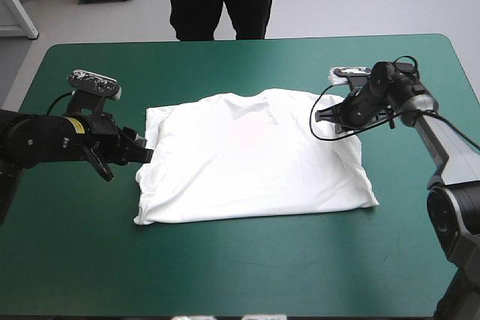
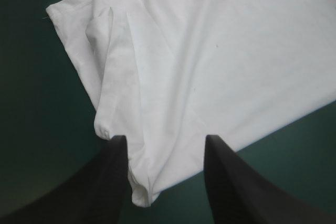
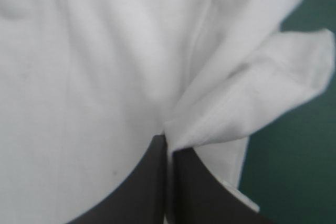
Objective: Fold the cloth
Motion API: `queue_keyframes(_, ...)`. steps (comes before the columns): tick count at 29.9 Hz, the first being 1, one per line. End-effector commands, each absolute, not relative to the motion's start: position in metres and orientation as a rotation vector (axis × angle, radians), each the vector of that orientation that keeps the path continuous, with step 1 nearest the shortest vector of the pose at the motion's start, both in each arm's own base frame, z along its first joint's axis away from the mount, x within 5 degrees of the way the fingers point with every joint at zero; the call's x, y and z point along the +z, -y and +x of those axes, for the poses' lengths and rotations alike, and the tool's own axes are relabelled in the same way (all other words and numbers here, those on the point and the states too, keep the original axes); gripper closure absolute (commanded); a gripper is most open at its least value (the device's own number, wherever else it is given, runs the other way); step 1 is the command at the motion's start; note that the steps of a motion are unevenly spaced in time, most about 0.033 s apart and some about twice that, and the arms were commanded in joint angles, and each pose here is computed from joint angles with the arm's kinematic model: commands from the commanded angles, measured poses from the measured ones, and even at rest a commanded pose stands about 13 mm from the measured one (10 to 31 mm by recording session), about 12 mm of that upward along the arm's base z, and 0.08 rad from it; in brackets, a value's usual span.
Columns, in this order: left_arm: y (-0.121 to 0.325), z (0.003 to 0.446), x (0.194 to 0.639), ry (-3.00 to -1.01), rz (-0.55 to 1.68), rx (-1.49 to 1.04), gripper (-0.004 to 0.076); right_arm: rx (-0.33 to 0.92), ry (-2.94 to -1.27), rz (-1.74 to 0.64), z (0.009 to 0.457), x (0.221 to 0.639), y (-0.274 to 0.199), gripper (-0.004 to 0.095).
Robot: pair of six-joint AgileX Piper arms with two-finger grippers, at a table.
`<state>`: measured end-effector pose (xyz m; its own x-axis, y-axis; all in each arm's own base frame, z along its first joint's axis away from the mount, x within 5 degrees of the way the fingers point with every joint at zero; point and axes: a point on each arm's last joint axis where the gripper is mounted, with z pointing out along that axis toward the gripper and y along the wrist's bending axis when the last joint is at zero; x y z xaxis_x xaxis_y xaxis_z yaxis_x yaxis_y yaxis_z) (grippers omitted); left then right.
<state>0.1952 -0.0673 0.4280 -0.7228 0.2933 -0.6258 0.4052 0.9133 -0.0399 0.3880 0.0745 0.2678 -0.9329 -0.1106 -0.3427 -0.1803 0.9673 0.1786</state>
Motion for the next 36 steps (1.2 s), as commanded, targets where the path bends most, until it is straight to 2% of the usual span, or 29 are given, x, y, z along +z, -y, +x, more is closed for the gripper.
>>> queue_keyframes(1,0.069,0.191,0.443,-2.337,0.485,-0.264,0.0384,0.315,-2.71,-0.279,0.389,0.281,-0.091,0.0925)
queue_keyframes(5,0.069,0.189,0.442,-2.352,0.487,-0.264,0.0384,0.283,-2.768,-0.341,0.393,0.258,-0.101,0.0913)
queue_keyframes(7,0.069,0.188,0.442,-2.361,0.49,-0.263,0.0384,0.257,-2.789,-0.363,0.395,0.25,-0.102,0.087)
queue_keyframes(10,0.069,0.188,0.441,-2.367,0.492,-0.263,0.0384,0.261,-2.783,-0.392,0.396,0.249,-0.103,0.0723)
queue_keyframes(14,0.067,0.188,0.441,-2.373,0.493,-0.242,0.0384,0.268,-2.771,-0.4,0.396,0.263,-0.103,0.0432)
queue_keyframes(16,0.064,0.188,0.439,-2.397,0.475,-0.199,0.0384,0.263,-2.745,-0.408,0.393,0.279,-0.102,0.0355)
queue_keyframes(20,0.055,0.185,0.438,-2.443,0.391,-0.112,0.0384,0.145,-2.656,-0.414,0.374,0.328,-0.09,0.0341)
queue_keyframes(28,0.051,0.168,0.447,-2.411,0.289,-0.164,0.0384,-0.167,-2.529,-0.274,0.315,0.405,-0.053,0.034)
queue_keyframes(31,0.049,0.163,0.44,-2.431,0.273,-0.171,0.0384,-0.18,-2.474,-0.221,0.294,0.426,-0.046,0.034)
queue_keyframes(36,0.051,0.167,0.401,-2.571,0.265,-0.155,0.0384,-0.162,-2.412,-0.188,0.263,0.449,-0.039,0.0341)
